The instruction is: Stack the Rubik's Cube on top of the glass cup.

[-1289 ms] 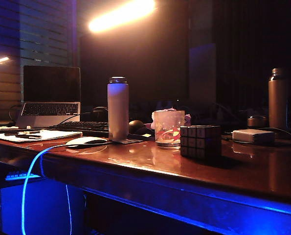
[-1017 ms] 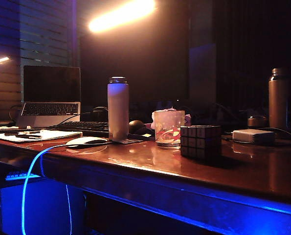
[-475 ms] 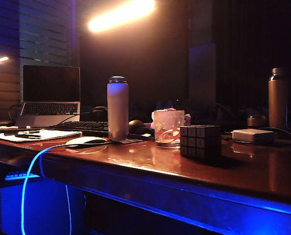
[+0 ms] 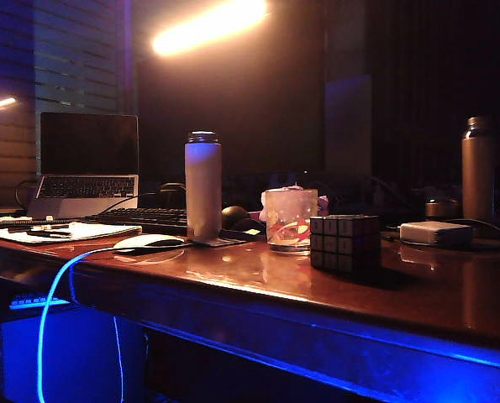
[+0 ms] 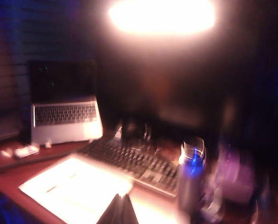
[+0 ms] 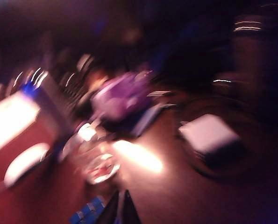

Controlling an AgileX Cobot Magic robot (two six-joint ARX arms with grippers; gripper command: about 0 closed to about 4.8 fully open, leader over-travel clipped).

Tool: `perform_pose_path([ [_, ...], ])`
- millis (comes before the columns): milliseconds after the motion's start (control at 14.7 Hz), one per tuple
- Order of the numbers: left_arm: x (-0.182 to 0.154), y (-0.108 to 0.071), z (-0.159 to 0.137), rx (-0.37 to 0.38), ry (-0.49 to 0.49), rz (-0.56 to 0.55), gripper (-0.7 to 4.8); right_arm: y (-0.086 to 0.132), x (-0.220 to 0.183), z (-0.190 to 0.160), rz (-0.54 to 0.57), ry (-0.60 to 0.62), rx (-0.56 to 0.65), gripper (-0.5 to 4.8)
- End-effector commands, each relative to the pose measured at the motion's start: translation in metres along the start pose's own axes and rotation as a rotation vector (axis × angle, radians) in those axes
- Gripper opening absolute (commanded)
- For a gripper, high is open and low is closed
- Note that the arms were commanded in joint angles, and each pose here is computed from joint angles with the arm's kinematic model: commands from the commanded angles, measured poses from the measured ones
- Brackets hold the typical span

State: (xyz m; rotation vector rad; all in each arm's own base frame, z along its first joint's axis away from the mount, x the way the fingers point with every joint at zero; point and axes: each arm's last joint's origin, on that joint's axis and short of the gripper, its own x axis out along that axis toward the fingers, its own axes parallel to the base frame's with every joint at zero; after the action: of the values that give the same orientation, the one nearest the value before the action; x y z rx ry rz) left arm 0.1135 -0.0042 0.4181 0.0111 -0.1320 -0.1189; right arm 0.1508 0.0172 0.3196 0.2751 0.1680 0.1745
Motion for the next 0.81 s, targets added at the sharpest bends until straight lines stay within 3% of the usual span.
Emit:
perform_pose_path([
  [68,0.047,-0.002,0.028,0.143,0.340,-0.292,-0.03,0.006,0.055,0.028,0.094,0.192,-0.080,-0.06],
  [136,0.064,-0.002,0.034,0.122,0.404,-0.382,-0.03,0.005,0.076,0.030,0.097,0.266,-0.096,-0.06],
  [271,0.094,-0.006,0.037,0.091,0.486,-0.440,-0.03,0.001,0.123,0.026,0.135,0.391,-0.186,-0.06],
  [475,0.111,-0.025,0.035,0.111,0.465,-0.515,-0.03,0.000,0.174,0.008,0.286,0.629,-0.259,-0.06],
  [543,0.112,-0.032,0.036,0.117,0.447,-0.544,-0.03,0.002,0.186,0.002,0.369,0.666,-0.234,-0.06],
  [678,0.112,-0.039,0.039,0.132,0.411,-0.557,-0.03,0.018,0.202,-0.007,0.413,0.695,-0.255,-0.06],
  [814,0.112,-0.043,0.040,0.135,0.398,-0.576,-0.03,0.039,0.208,-0.016,0.467,0.701,-0.384,-0.06],
])
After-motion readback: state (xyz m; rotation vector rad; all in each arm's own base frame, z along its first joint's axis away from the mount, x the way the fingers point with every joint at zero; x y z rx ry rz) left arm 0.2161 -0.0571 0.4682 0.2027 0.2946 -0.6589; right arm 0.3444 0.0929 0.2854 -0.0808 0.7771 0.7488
